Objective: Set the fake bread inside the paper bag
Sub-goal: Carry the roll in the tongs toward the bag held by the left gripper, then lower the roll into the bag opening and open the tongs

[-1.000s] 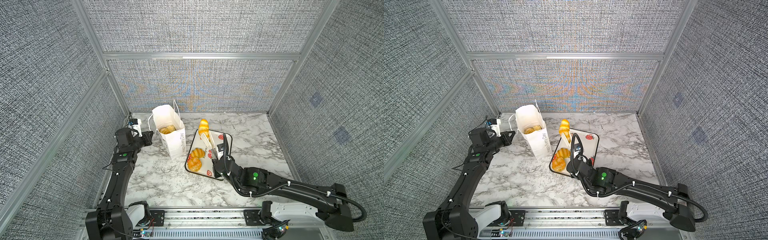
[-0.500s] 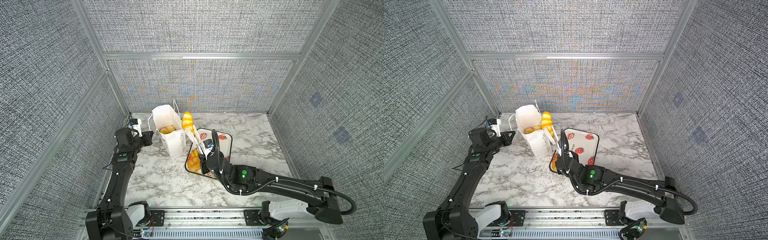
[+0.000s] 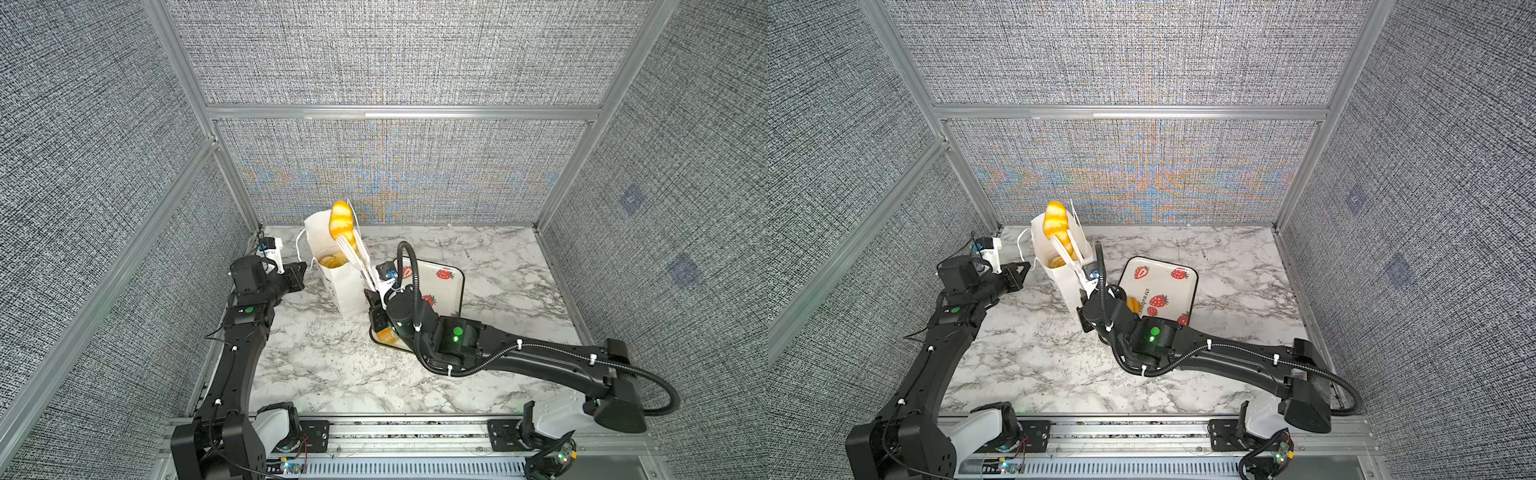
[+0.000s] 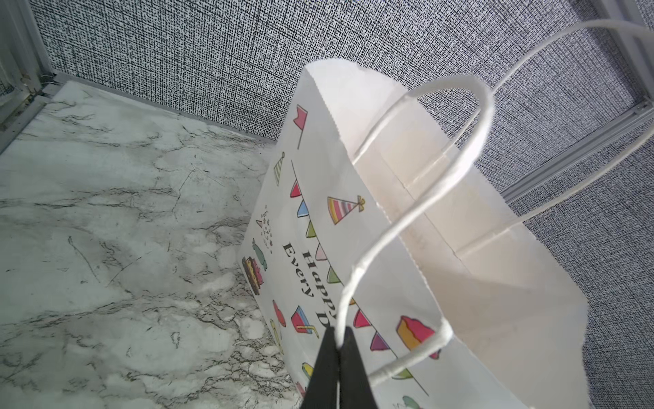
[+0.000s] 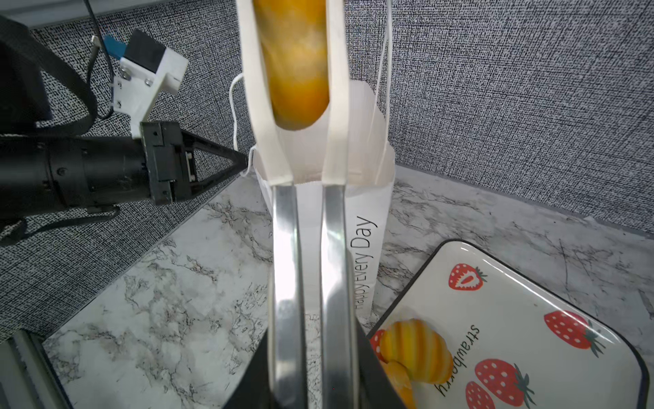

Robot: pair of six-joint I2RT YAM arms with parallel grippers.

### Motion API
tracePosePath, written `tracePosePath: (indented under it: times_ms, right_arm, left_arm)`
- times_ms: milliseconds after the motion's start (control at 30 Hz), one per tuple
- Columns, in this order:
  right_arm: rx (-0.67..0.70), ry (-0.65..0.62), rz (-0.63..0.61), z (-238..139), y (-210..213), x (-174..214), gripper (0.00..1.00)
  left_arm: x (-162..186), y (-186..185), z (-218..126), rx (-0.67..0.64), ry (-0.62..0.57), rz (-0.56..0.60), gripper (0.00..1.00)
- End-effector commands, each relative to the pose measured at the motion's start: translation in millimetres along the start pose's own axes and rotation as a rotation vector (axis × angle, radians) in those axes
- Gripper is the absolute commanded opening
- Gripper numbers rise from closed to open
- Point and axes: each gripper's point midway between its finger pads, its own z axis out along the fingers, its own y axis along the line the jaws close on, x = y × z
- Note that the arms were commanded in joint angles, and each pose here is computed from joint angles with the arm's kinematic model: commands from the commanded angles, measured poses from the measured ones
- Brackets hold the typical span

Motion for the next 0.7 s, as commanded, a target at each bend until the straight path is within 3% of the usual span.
tracePosePath:
  times_ms: [0, 200, 667]
  right_arm:
    - [-0.021, -0.034, 0.004, 7.0, 7.1, -14.2, 0.26]
    - [-0.046, -0.007, 0.053, 31.2, 6.8, -17.4, 0.27]
    - [-0.074, 0.240, 0.164, 96.0, -9.0, 12.3, 0.27]
  left_arm:
    - [-2.1, -0.8, -0.2, 0.004, -0.010, 0.008, 0.00]
    - [-1.2, -0.3, 0.7, 0.004, -0.007, 0.006, 0.00]
    - [-0.2, 1.2, 1.7, 0.000, -0.003, 0.004, 0.00]
